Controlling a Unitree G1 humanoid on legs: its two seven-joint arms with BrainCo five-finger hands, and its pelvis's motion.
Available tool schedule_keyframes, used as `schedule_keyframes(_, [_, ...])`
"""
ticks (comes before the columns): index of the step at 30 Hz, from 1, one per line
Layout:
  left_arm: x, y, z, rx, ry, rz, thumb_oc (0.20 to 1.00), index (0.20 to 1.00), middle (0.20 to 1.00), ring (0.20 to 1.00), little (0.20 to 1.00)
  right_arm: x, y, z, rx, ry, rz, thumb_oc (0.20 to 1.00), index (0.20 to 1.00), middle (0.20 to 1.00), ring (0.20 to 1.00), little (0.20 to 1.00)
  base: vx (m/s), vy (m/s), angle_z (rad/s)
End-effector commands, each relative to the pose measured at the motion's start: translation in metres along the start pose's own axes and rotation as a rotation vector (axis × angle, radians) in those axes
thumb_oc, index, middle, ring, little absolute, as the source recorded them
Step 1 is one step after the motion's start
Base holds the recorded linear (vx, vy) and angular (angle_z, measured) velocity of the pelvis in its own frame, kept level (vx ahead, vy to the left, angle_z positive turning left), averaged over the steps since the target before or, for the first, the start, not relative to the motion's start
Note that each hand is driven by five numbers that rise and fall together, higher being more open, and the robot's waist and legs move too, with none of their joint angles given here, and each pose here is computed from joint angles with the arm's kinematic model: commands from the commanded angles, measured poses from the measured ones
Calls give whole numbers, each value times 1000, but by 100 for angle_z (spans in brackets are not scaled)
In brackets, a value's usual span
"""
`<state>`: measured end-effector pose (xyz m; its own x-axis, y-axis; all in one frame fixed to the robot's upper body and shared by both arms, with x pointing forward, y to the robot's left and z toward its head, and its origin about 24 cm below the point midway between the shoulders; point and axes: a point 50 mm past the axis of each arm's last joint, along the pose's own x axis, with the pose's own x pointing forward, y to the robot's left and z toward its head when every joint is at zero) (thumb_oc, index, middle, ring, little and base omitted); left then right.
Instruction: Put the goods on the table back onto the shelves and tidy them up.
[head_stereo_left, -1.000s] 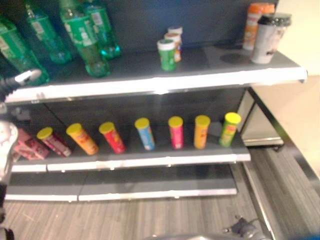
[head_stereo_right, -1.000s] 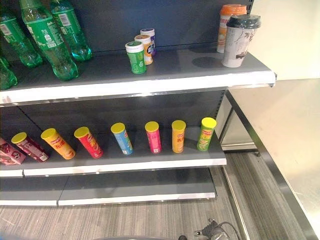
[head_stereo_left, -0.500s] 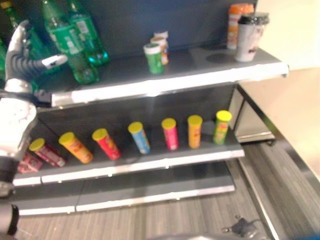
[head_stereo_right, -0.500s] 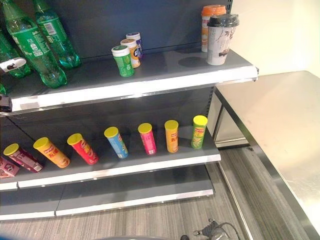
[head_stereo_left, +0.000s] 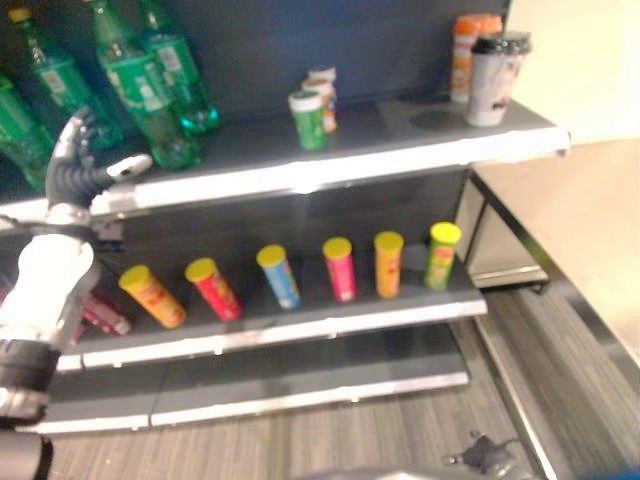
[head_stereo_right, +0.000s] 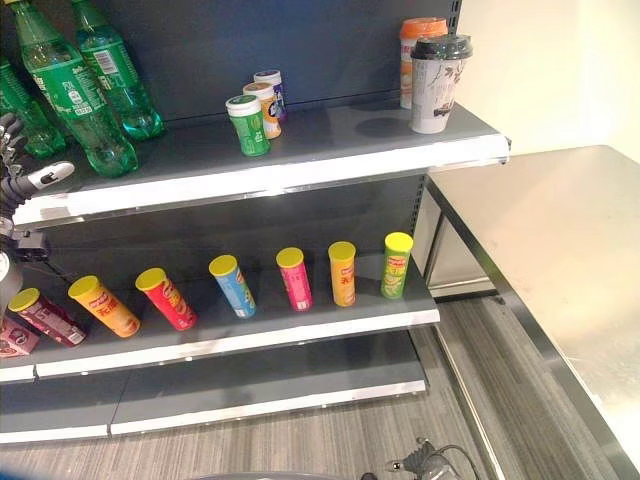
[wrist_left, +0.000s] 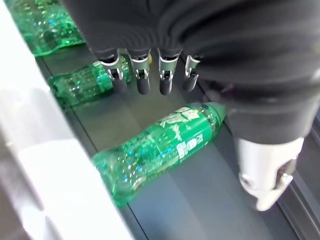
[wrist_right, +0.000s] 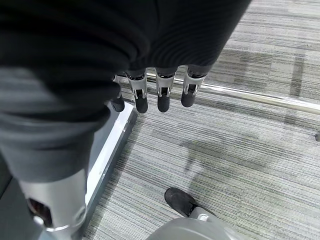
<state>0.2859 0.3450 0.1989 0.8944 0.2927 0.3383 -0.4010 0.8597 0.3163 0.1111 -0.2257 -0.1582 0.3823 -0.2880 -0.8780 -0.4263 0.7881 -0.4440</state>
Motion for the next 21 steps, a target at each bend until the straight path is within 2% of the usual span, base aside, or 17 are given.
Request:
schedule_keyframes(1, [13, 12, 30, -70, -115, 55, 1000, 1000, 1000, 1000, 1000, 0, 8, 25, 3, -69, 14, 1000, 1000, 1000, 1000, 1000, 0, 0, 0])
schedule_keyframes(21, [32, -44, 30, -135, -88, -61, 1000, 1000, 1000, 1000, 1000, -1, 10, 28, -27, -75, 20, 1000, 1000, 1000, 1000, 1000, 1, 0, -2])
